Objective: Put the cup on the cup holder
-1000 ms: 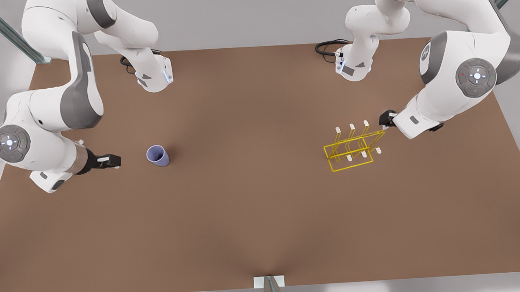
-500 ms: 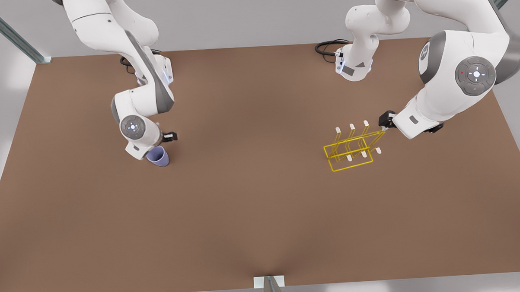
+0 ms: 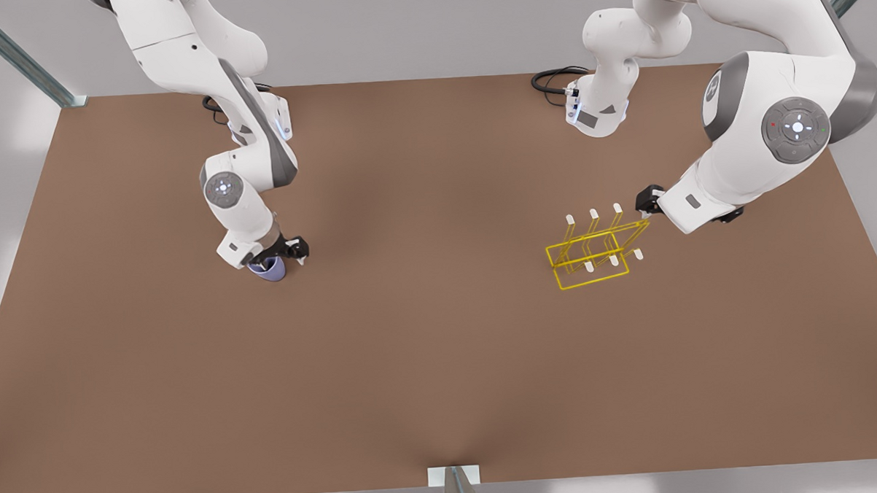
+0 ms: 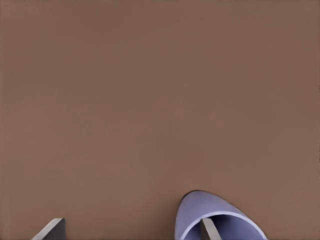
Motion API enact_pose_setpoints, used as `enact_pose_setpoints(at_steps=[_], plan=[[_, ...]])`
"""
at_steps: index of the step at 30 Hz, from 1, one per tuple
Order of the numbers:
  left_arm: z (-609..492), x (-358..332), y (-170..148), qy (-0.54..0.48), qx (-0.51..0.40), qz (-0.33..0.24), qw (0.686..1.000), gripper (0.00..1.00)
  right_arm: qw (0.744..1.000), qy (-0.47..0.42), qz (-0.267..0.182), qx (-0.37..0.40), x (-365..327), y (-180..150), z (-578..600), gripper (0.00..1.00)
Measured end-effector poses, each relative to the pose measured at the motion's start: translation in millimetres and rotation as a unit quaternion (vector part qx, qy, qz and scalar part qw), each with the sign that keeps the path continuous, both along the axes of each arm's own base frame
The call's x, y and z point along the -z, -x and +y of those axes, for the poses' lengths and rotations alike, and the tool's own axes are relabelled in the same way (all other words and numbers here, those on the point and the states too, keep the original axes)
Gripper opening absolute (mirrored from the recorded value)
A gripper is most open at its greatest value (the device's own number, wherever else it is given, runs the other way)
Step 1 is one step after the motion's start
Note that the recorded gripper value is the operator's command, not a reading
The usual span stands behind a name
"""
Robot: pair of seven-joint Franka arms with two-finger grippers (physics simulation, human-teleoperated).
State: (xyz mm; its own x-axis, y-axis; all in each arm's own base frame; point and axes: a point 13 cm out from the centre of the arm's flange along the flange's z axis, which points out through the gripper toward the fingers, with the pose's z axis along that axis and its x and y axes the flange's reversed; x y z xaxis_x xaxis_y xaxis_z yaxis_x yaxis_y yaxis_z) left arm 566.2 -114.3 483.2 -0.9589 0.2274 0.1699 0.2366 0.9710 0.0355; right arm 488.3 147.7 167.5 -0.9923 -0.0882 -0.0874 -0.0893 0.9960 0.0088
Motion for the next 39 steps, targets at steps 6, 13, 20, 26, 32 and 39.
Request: enact_pose_setpoints(at_steps=[6, 13, 20, 26, 32, 39], plan=[[1, 1, 2, -0.001, 0.000, 0.004, 1.000, 1.00, 1.000, 0.006, -0.007, 0.015, -3, 14, -21, 1.00], [1, 1, 3, -0.002, 0.000, 0.007, 1.000, 1.00, 1.000, 0.010, 0.005, 0.028, 8, 23, -37, 1.00], [2, 3, 3, -0.002, -0.001, 0.009, 1.000, 1.00, 0.999, 0.008, 0.017, 0.036, 21, 25, -44, 1.00], [2, 4, 3, -0.002, -0.002, 0.010, 1.000, 1.00, 0.999, 0.007, 0.017, 0.026, 22, 26, -34, 1.00], [3, 4, 3, -0.002, -0.002, 0.011, 1.000, 1.00, 0.999, 0.008, 0.031, -0.002, 35, 41, -8, 1.00], [2, 6, 3, -0.003, -0.002, 0.012, 1.000, 1.00, 0.999, 0.008, 0.039, 0.015, 42, 39, -24, 1.00]])
